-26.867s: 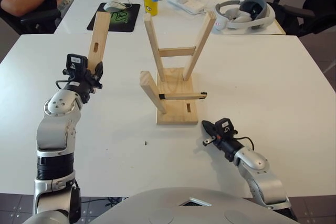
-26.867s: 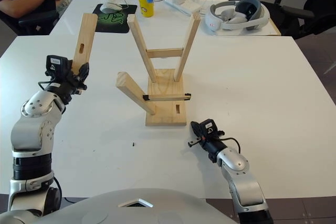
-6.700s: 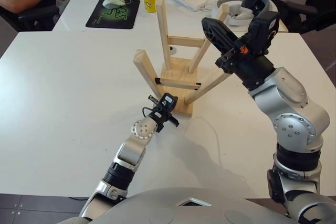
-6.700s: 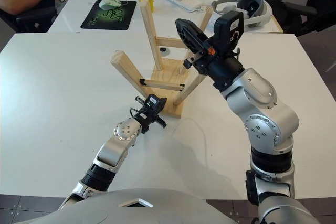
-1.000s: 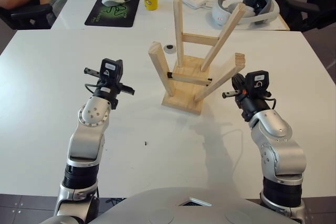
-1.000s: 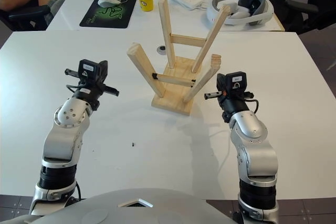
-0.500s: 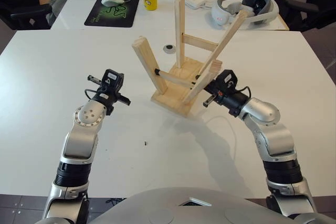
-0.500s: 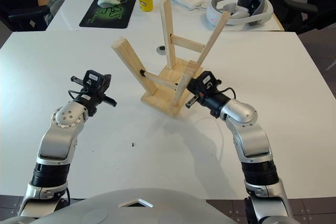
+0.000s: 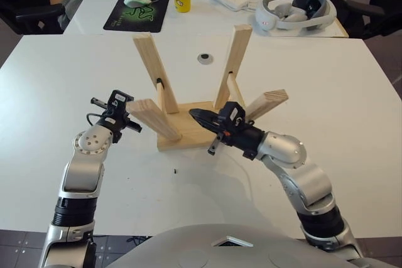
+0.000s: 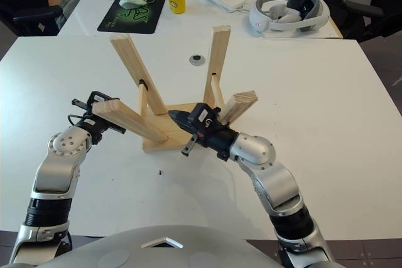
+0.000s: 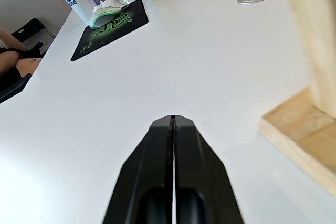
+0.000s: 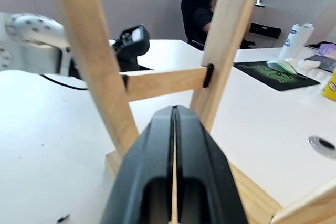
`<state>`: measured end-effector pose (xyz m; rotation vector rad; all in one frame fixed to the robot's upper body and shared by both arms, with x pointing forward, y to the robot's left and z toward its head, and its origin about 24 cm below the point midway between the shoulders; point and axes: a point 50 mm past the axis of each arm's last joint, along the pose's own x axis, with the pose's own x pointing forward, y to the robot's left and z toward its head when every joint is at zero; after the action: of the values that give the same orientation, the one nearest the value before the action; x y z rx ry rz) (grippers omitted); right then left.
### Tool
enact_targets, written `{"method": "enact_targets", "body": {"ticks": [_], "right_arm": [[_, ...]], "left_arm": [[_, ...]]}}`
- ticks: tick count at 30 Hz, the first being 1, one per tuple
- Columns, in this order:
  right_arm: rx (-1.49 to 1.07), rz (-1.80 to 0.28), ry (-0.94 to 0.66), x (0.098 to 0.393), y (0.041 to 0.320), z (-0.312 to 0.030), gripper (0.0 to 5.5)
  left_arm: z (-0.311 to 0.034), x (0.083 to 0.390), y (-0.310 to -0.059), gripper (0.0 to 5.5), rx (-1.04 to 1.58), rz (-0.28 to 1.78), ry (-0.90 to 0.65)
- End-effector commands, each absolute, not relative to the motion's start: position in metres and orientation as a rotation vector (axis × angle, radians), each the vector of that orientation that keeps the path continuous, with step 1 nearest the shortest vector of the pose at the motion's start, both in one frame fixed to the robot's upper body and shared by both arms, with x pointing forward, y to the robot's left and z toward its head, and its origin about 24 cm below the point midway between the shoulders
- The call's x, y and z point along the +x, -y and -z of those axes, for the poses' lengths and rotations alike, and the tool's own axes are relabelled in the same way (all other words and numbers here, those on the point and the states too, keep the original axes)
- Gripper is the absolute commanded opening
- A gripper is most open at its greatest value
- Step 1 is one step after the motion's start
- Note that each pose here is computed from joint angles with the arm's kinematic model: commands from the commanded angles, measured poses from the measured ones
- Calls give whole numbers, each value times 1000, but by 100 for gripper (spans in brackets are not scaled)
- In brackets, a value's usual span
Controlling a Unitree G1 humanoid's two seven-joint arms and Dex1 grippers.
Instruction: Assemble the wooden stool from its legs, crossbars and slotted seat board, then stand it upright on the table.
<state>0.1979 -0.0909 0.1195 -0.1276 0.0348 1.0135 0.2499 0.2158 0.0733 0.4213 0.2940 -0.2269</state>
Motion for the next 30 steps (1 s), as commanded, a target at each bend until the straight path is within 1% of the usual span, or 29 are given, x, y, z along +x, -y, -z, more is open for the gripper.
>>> {"method": "enact_targets", "body": {"ticks": [1, 3, 6, 10, 11, 13, 14, 15, 19, 21, 22, 24, 26, 27, 28, 29, 30], "right_arm": [[-57, -1141, -180, 158, 107, -118, 4], [-70, -1175, -277, 144, 120, -114, 4], [4, -1131, -264, 142, 124, -118, 4], [240, -982, -16, 150, 104, -147, 4], [257, -971, 6, 151, 101, -151, 4], [291, -942, 129, 165, 93, -172, 4], [258, -937, 179, 173, 92, -182, 4], [233, -934, 208, 178, 91, -189, 4], [104, -934, 234, 187, 96, -199, 4], [105, -938, 243, 189, 100, -205, 4], [204, -945, 281, 189, 103, -218, 4], [325, -960, 315, 189, 106, -233, 4], [508, -930, 418, 198, 124, -272, 4], [537, -838, 462, 210, 154, -291, 4], [555, -776, 502, 214, 178, -307, 4], [557, -750, 514, 216, 190, -314, 4], [549, -642, 517, 222, 221, -316, 4]], "left_arm": [[-70, 240, -223, 0, 424, 214, -316], [-65, 233, -227, 0, 430, 210, -342], [-57, 221, -225, 0, 413, 265, -403], [-52, 213, -213, 0, 385, 367, -440], [-52, 213, -212, 0, 381, 375, -439], [-50, 213, -207, 0, 380, 386, -440], [-49, 214, -203, 0, 378, 397, -438], [-48, 215, -200, 0, 377, 405, -437], [-47, 214, -195, 0, 365, 417, -430], [-45, 210, -194, 0, 358, 419, -436], [-44, 206, -194, 0, 359, 433, -441], [-43, 201, -195, 0, 360, 450, -445], [-42, 196, -201, 0, 372, 446, -466], [-42, 193, -205, 0, 386, 447, -476], [-42, 192, -208, 0, 396, 449, -482], [-42, 188, -209, 0, 398, 439, -487], [-42, 185, -211, 0, 395, 434, -495]]}}
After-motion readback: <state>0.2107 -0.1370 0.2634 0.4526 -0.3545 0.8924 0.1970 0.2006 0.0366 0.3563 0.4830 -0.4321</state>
